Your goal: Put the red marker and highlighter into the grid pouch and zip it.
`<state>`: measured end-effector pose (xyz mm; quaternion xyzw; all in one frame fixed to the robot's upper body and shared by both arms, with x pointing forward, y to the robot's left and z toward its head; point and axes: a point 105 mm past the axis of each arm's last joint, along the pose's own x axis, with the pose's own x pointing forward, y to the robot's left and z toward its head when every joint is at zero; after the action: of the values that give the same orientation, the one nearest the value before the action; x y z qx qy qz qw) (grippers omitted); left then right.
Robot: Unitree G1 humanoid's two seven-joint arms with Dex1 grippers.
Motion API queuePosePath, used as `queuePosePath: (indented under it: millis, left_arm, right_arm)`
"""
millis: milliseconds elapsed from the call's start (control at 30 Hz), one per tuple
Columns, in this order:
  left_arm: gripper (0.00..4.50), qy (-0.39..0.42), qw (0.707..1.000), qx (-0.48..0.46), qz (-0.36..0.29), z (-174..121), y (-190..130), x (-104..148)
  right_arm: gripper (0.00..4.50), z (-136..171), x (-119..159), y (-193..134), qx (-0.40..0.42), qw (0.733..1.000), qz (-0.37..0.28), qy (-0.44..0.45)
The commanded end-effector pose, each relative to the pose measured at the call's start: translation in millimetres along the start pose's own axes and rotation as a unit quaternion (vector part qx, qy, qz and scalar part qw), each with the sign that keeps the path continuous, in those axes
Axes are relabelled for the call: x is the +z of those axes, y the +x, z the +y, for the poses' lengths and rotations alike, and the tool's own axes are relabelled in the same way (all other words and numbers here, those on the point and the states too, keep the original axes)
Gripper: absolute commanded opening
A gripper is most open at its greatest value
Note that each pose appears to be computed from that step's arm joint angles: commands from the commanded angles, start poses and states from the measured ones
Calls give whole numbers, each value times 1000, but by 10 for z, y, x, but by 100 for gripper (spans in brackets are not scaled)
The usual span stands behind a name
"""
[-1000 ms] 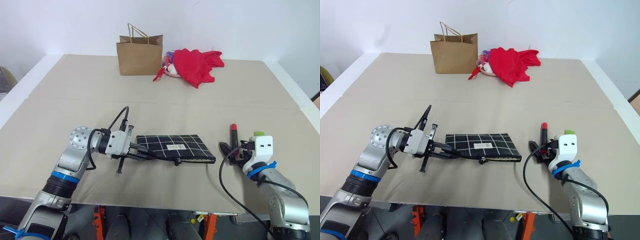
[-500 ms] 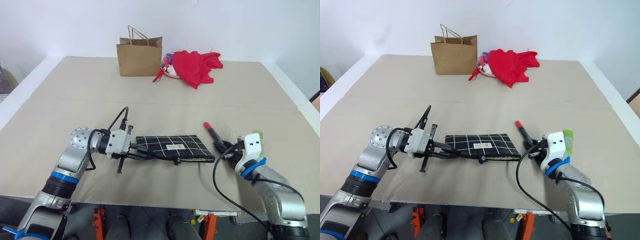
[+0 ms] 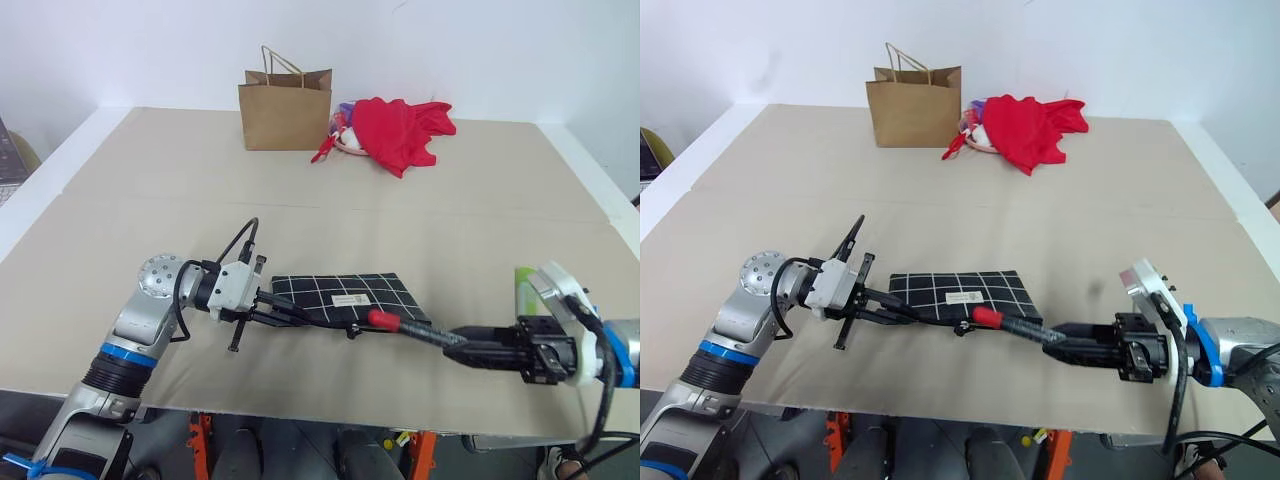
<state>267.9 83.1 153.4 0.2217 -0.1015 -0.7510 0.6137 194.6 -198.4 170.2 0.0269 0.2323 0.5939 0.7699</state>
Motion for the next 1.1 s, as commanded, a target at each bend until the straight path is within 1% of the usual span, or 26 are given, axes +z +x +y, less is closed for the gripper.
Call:
queuePosePath:
  millis: [33, 267, 467, 567, 733, 933, 1100]
  left_arm:
    - [0, 25, 1000, 0, -10, 34, 13, 91]
    - [0, 31, 999, 3, -16, 48, 34, 128]
    - [0, 35, 999, 4, -20, 50, 50, 142]
    - [0, 36, 999, 8, -21, 65, 62, 130]
    - [0, 36, 999, 10, -14, 60, 49, 87]
    - [0, 38, 999, 10, -12, 61, 50, 80]
    - [0, 40, 999, 10, -15, 64, 56, 91]
  right_arm:
    - [74, -44, 8, -58, -27, 999, 18, -34]
    - [74, -212, -100, -93, -69, 997, 22, -35]
    - [74, -300, -125, -126, -86, 995, 28, -39]
    - [74, -280, -112, -95, -76, 996, 28, -47]
    - [74, -140, -60, -121, -41, 998, 18, -34]
    - [74, -103, -88, -134, -34, 999, 28, -26]
    - [74, -165, -110, -133, -49, 998, 30, -25]
